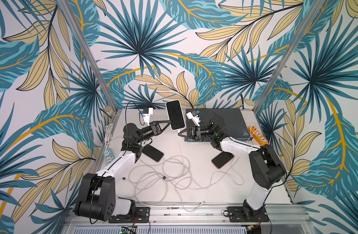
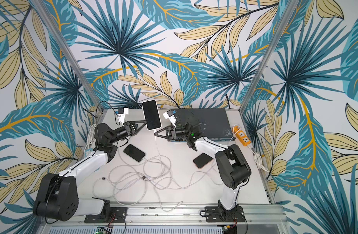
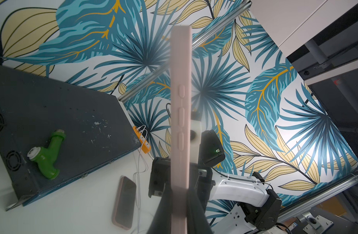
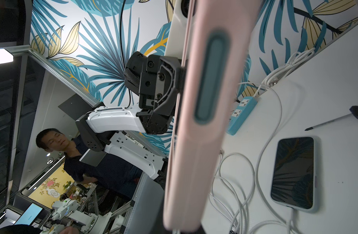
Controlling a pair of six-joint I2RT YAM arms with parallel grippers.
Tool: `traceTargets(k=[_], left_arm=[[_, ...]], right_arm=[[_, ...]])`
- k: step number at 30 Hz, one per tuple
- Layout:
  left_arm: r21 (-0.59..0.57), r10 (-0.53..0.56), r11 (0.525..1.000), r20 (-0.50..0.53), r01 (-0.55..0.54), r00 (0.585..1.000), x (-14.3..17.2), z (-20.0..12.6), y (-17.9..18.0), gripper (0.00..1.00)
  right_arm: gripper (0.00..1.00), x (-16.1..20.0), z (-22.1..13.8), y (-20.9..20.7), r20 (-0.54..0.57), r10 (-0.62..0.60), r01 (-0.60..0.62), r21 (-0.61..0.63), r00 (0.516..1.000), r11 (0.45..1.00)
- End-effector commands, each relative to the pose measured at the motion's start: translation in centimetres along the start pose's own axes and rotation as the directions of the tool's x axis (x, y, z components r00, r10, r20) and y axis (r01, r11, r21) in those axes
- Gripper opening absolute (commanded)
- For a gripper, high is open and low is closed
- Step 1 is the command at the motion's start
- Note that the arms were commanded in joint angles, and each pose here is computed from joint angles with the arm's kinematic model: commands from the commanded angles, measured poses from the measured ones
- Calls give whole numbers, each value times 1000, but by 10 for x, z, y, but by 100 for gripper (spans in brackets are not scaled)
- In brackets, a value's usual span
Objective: Plug the charging cable into the phone
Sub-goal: Insert the charging cable into the phone.
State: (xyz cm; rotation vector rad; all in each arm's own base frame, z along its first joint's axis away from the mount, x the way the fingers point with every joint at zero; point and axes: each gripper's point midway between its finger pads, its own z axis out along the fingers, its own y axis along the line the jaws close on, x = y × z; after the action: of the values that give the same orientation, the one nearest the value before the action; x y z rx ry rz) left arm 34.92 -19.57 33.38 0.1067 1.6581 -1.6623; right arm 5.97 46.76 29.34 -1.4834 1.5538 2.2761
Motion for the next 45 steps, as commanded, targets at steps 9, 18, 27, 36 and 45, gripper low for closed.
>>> traceTargets(k=[9,18,27,36,45], left_arm=[[39,119,993,-122,-116,985,18,3,-15,0],[-1,109,994,-208,-112,972,33,2,-1,0],[-22,101,994,-268,-111,958,44,1,8,0],[-36,80,995,-289,-95,954,52,2,16,0],[-86,66,992,-264,-91,962,46,3,25,0]], right_arm=[[0,-10,-2,5,-17,-19,19,-16,1000,1000],[0,-11,-4,4,-45,-22,21,-9,999,1000],[0,-13,-9,2,-62,-28,28,3,998,1000],[0,-24,-12,3,-44,-54,54,9,998,998],[58,-19,-13,2,-57,-28,29,25,998,999]])
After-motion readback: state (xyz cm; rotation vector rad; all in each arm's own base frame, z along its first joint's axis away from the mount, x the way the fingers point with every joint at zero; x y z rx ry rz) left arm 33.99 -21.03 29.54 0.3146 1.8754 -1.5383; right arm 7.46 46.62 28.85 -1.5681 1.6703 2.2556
